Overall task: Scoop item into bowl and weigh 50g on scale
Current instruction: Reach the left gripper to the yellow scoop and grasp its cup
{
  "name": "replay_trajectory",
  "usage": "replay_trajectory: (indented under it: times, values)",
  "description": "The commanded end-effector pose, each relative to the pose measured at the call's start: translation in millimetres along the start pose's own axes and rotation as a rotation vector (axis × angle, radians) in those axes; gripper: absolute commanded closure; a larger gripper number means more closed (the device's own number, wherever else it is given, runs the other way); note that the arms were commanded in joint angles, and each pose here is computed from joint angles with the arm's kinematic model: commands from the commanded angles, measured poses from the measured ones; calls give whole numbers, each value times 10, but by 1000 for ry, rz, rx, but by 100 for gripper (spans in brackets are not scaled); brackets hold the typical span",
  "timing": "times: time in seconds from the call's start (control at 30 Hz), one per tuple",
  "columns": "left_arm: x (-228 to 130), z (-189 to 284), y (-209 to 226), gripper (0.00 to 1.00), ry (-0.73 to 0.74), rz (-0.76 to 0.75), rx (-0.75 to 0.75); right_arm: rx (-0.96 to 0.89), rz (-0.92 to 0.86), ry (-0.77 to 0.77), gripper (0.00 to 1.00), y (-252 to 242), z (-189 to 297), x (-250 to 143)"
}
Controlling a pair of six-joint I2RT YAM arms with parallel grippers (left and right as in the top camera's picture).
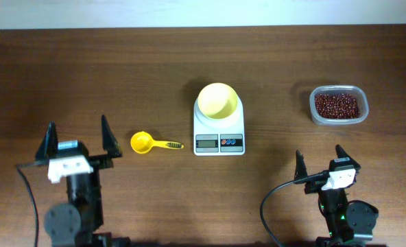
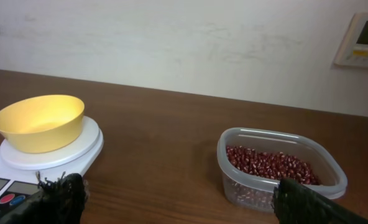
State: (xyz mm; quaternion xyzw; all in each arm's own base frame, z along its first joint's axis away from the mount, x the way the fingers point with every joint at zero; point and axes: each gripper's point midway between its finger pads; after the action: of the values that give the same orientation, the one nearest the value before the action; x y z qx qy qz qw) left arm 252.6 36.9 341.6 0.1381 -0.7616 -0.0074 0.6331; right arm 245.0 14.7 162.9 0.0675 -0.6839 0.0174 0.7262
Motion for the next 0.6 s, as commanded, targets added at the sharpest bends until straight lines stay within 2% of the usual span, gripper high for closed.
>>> replay_trajectory:
  times: [0.0,0.03,0.2,0.23,0.43,0.57]
  values:
    - [24,-287,11,1,161,-31,-20,-2,-7,2,1,-3,0,-22]
    - [-24,-402,-7,1,267,-38,-44,-2,-7,2,1,-3,0,-22]
    - [-53,-653,-61,1,566,-22,-116,-2,-7,2,1,-3,0,-22]
    - [-52,-687,-149,1,622,-11,-176,-2,-7,2,1,-3,0,-22]
    - [-152,-583,-796,1,706,130,-545,-2,-7,2,1,-3,0,-22]
    - [-94,-534,-981,1,690,183,-661,-2,-7,2,1,-3,0,-22]
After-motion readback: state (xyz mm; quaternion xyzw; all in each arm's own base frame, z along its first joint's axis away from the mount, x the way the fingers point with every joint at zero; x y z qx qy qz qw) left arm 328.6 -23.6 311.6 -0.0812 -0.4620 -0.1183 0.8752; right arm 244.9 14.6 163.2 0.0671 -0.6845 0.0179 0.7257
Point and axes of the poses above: each gripper's point midway between its finger pads, its own z axis back along the fingers, its own y axis along the line the jaws close on, x = y × z, and after that the axes turned 8 degrees about -z, right-handed
